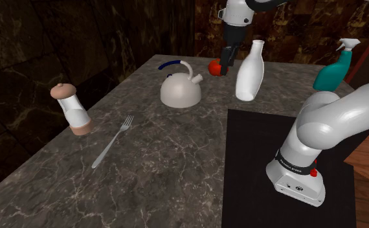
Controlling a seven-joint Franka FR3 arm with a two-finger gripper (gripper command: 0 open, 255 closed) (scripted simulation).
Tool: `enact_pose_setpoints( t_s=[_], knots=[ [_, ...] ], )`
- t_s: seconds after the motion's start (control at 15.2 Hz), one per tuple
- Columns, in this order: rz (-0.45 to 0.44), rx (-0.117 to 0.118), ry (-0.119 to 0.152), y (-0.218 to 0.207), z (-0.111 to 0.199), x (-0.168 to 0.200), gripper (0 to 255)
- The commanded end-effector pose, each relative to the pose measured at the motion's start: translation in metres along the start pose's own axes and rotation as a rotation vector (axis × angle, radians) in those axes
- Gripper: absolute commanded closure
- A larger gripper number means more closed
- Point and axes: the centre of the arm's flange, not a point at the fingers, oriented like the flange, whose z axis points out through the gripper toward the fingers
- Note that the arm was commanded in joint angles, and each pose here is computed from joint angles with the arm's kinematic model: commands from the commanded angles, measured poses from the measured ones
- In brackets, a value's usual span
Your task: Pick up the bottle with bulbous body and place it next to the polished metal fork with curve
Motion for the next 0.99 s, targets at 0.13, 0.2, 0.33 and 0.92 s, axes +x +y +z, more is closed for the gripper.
enact_pose_setpoints(
  t_s=[0.13, 0.2, 0.33, 0.92],
  knots=[
    [-0.001, 0.002, -0.002, 0.018, -0.015, -0.012, 0],
    [-0.002, 0.003, -0.003, 0.027, -0.023, -0.018, 0],
    [-0.003, 0.006, -0.005, 0.045, -0.039, -0.029, 0],
    [-0.007, 0.015, -0.014, 0.119, -0.100, -0.076, 0]
  ],
)
